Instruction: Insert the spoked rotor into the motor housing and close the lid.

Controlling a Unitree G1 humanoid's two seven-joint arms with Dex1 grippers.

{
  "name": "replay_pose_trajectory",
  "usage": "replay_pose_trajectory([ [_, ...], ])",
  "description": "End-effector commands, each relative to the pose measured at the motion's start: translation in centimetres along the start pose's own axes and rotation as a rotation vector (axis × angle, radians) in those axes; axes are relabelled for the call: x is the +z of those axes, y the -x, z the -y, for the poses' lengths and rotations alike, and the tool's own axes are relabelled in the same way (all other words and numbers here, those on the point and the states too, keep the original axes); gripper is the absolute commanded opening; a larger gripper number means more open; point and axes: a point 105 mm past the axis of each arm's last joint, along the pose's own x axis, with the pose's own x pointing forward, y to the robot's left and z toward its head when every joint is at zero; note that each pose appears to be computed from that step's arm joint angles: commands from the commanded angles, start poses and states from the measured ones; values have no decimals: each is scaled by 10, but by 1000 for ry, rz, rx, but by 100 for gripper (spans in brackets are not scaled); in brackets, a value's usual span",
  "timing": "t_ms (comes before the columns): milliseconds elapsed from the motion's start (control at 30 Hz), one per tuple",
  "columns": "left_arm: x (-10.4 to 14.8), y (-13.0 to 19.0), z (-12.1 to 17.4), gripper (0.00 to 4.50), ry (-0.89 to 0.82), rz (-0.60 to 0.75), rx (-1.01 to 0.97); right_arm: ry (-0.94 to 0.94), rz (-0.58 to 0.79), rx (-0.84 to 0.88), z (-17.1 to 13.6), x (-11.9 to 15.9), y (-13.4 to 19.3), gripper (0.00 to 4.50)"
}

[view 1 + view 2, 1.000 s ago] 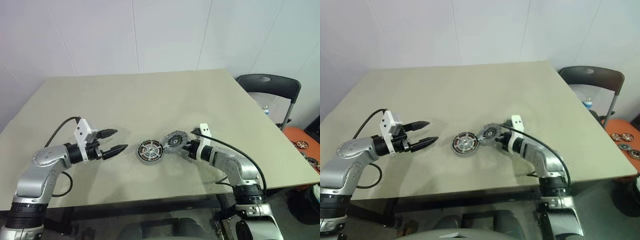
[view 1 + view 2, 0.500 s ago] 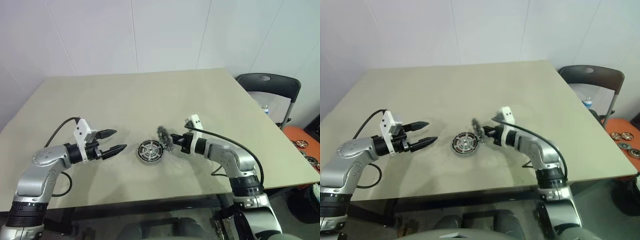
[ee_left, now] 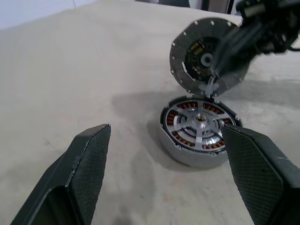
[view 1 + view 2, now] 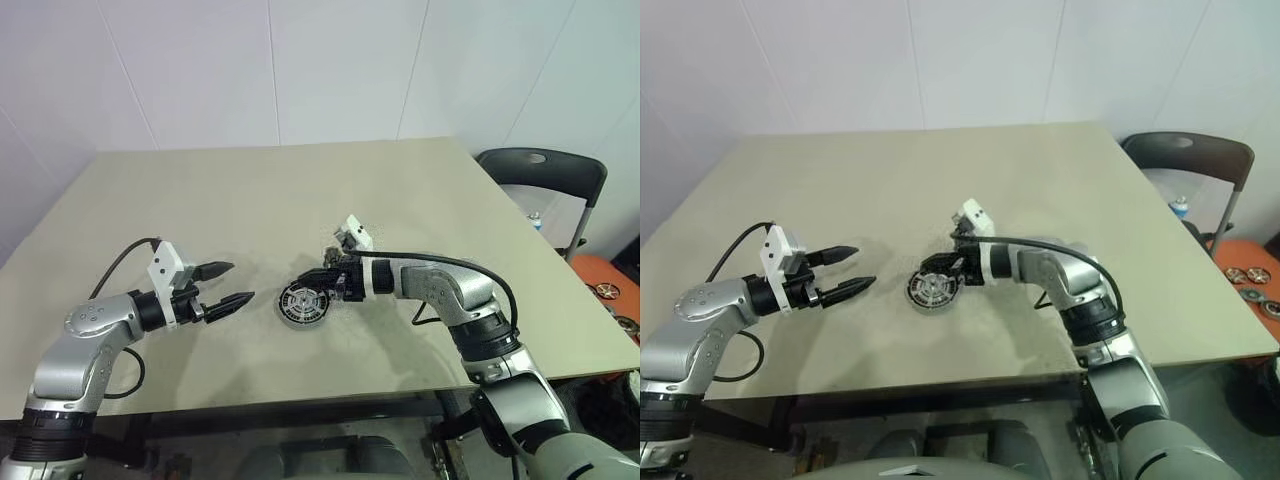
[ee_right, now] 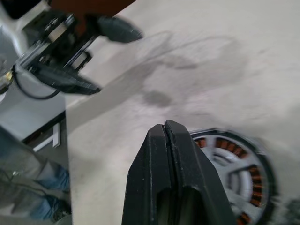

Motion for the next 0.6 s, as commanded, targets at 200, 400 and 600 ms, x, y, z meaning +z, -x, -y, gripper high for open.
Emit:
replay_pose_trajectory([
  [200,14,2,-2,402,-34,37,13,-169,266,128,-7,52,18,3],
  [400,14,-3,-5,402,-45,33,-3,-239,411,81,7,72,33,3],
  [600,13,-6,-6,402,-54,30,-12,-278,392,-126,39,48,33,3],
])
